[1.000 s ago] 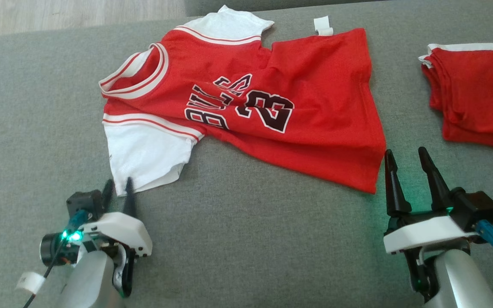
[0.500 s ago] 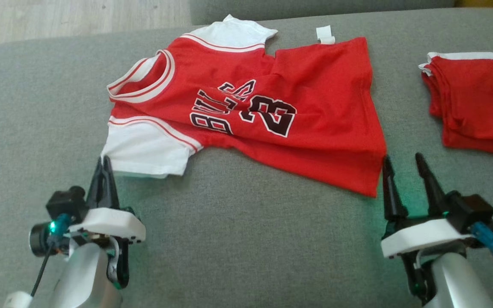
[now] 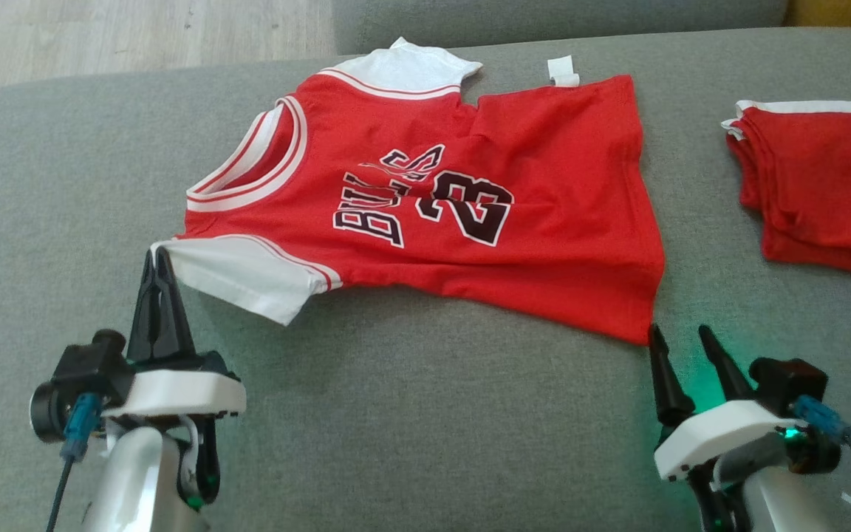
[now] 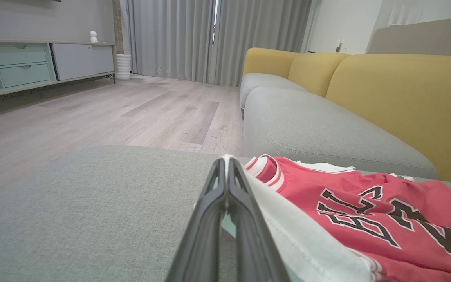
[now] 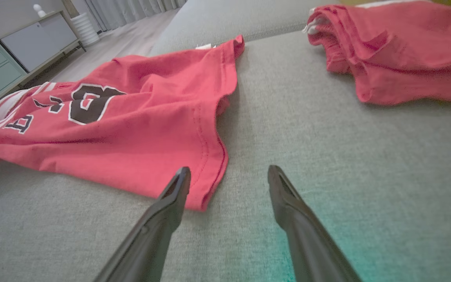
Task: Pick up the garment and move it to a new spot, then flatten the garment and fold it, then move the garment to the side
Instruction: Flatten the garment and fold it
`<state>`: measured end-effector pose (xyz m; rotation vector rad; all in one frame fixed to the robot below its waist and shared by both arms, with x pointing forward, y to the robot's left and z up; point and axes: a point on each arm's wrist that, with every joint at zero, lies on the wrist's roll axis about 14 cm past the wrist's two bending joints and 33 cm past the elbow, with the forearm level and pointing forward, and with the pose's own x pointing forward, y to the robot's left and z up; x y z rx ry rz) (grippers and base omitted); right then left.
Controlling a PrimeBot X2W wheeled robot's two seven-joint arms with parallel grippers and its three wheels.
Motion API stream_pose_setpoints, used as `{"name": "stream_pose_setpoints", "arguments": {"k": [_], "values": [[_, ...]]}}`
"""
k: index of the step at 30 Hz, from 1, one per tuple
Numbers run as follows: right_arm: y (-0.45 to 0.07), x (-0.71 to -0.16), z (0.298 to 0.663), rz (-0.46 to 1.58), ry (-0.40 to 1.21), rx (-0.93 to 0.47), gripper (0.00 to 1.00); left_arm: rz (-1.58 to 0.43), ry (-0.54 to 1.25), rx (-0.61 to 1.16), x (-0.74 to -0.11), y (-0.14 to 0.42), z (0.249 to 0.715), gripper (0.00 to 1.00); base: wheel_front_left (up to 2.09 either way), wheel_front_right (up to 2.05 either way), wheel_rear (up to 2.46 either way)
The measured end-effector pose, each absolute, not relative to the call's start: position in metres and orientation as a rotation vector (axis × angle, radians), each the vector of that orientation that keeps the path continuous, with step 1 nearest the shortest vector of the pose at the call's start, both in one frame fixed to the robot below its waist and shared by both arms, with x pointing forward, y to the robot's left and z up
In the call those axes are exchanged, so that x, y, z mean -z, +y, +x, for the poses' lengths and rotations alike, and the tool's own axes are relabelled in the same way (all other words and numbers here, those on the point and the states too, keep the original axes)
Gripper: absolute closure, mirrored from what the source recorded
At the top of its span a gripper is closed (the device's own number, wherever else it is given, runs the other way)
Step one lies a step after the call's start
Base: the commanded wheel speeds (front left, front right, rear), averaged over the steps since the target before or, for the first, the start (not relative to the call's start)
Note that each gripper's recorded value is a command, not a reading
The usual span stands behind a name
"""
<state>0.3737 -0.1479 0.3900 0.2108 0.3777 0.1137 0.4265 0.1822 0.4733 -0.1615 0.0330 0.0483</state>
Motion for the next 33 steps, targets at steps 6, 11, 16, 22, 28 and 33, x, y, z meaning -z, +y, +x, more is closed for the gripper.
{"name": "stream_pose_setpoints", "arguments": {"k": [6,11,16,22,28,33], "values": [[-0.139,-0.374,0.367,0.252,0.453,-0.128,0.0,-0.159,0.023,-0.045,-0.476,0.182,0.423,1.0,0.0,0.0,0.0],[-0.127,-0.368,0.373,0.28,0.487,-0.154,0.0,-0.159,0.011,-0.043,-0.479,0.182,0.422,1.0,0.0,0.0,0.0],[-0.111,-0.365,0.385,0.302,0.506,-0.193,0.03,-0.164,0.016,-0.054,-0.476,0.186,0.42,1.0,0.0,0.0,0.0],[-0.103,-0.363,0.391,0.286,0.518,-0.223,1.0,-0.159,0.008,-0.067,-0.479,0.19,0.419,1.0,0.0,0.0,0.0],[-0.101,-0.392,0.4,0.29,0.39,-0.233,1.0,-0.204,-0.069,-0.071,-0.503,0.195,0.424,1.0,0.0,0.0,0.0],[-0.109,-0.461,0.423,0.262,0.147,-0.241,1.0,-0.271,-0.206,-0.03,-0.547,0.189,0.43,1.0,0.0,0.0,0.0]]}}
